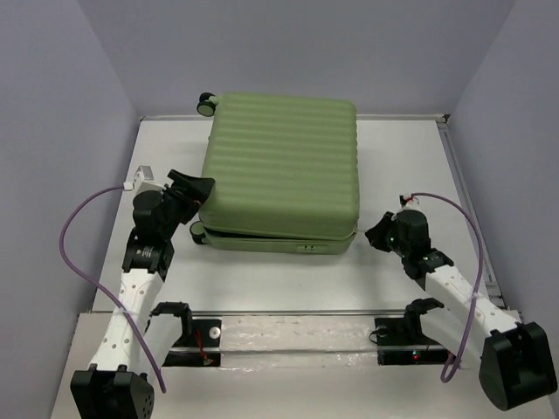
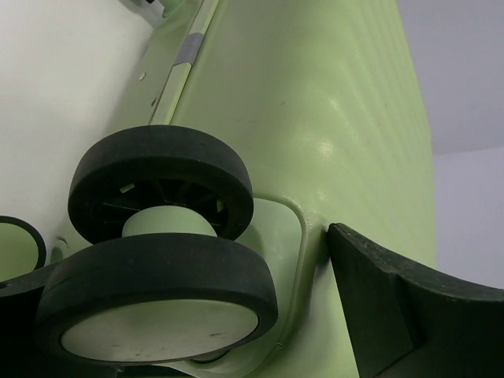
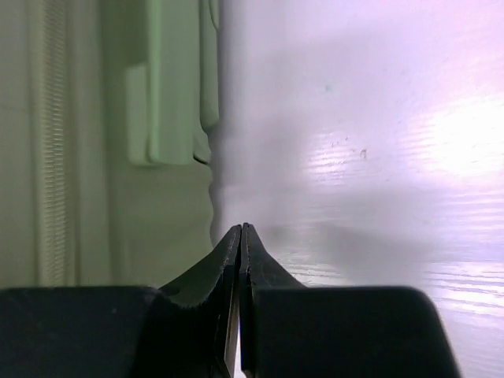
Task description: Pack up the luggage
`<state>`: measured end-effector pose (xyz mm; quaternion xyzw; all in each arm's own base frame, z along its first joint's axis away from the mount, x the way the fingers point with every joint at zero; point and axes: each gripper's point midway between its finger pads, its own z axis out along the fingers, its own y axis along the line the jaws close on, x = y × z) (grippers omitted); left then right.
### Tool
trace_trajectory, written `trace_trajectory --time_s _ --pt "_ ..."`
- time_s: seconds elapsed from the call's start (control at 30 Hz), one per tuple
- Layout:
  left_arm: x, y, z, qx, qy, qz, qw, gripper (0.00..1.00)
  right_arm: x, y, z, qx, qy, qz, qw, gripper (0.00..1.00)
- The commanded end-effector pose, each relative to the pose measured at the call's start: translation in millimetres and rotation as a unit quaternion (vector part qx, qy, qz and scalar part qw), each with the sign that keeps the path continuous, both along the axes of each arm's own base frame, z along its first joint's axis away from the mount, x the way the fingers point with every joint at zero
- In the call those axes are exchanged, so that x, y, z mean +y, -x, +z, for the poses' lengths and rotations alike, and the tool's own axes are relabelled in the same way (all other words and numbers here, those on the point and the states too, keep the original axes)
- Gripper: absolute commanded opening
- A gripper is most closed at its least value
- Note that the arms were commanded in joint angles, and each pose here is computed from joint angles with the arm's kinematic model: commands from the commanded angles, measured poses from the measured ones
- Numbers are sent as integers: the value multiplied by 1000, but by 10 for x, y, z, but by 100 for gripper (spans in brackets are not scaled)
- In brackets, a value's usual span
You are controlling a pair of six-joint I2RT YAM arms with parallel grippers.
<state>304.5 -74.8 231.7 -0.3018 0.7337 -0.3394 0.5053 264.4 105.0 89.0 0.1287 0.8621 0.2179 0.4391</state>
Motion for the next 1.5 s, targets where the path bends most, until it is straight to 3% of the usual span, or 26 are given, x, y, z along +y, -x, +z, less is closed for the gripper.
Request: trace_trajectory --time_s 0.0,0.1,0.27,0.4,0.53,0.63,0.8,0.93,0.97,1.03,1.07,1.17,1.3,1.47 --pt "-337 89 181 -46 29 -91 994 99 348 -150 114 -34 -75 54 995 7" --pt "-353 86 166 -48 34 -95 994 99 614 -216 283 -89 -129 116 981 7" --pt "-437 105 328 -63 58 -116 990 99 901 -235 417 -111 -192 178 959 7" --pt "-605 180 662 -82 125 -157 976 99 1163 -214 593 -137 -241 219 935 7" --pt "-710 307 1240 -130 164 -187 960 99 1316 -212 709 -150 -248 230 929 7" --pt "-733 385 1392 -136 168 -198 956 99 1328 -250 770 -156 -249 222 930 7" --pt "-528 275 1110 -116 101 -142 978 99 1278 -257 656 -136 -227 209 941 8" --pt "-115 5 819 -89 41 -70 993 99 1265 -242 583 -129 -212 212 945 10" --pt "60 -70 917 -104 -5 -45 994 99 1264 -257 596 -130 -209 212 946 11" --pt "362 -127 984 -99 -61 29 993 99 1248 -272 551 -122 -191 212 951 11" --pt "443 -99 1239 -124 -82 49 988 99 1246 -279 551 -121 -187 212 952 11" --pt "615 -36 1441 -133 -126 88 979 99 1255 -316 589 -124 -181 213 952 14" --pt "1045 33 1452 -106 -195 186 957 99 1303 -300 580 -121 -184 222 950 15" --pt "1161 70 1546 -105 -212 215 948 99 1391 -286 501 -111 -183 233 949 15"
